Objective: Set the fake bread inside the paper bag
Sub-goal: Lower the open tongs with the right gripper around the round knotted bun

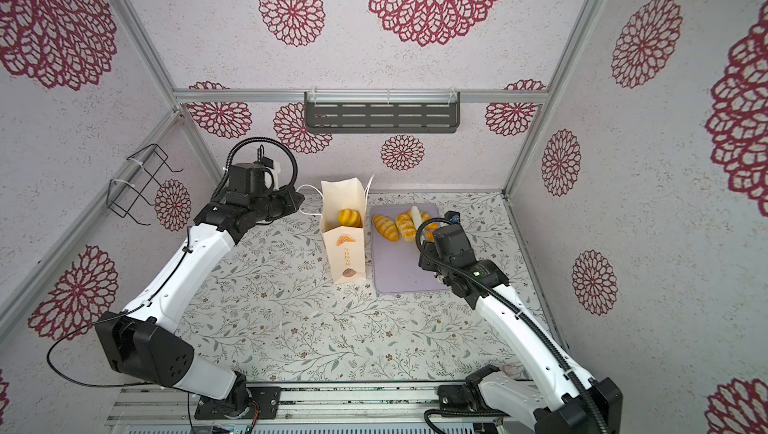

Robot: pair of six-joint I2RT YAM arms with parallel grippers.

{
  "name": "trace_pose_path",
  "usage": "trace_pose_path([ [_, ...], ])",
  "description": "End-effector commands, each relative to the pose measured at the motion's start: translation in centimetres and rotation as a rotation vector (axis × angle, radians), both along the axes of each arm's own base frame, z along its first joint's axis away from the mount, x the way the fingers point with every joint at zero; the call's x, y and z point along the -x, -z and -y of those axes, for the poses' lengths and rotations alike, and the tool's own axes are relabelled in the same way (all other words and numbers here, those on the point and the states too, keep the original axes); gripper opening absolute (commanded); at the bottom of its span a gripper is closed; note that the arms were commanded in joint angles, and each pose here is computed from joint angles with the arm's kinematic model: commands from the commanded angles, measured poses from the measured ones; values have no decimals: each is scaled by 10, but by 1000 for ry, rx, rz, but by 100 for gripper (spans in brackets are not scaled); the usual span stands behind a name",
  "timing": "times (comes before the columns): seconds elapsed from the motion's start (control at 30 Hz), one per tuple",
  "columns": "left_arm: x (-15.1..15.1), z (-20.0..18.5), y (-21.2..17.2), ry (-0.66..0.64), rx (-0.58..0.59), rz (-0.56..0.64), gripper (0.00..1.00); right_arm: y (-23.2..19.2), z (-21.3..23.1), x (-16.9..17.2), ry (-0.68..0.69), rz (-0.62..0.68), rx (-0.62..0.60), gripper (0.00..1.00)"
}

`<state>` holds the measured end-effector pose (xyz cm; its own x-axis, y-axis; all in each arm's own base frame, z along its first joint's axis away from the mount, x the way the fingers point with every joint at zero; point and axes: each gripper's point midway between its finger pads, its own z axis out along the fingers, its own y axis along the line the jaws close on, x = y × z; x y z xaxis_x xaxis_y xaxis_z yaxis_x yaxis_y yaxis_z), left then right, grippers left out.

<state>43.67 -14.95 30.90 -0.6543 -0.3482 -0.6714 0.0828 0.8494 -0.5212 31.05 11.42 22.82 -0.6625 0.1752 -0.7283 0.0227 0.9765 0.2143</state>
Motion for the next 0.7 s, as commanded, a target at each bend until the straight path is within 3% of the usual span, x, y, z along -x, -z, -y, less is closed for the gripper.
trace_pose_path([
  [0.0, 2, 4, -3, 18, -13, 10, 0, 3, 4, -3, -11, 2, 43, 64],
  [0.33, 2, 4, -2, 17, -17, 9, 0, 45, 16, -5, -10, -125, 196, 66],
  [0.67, 1, 4, -2, 17, -19, 9, 0, 66, 16, -12, -35, -176, 271, 66],
])
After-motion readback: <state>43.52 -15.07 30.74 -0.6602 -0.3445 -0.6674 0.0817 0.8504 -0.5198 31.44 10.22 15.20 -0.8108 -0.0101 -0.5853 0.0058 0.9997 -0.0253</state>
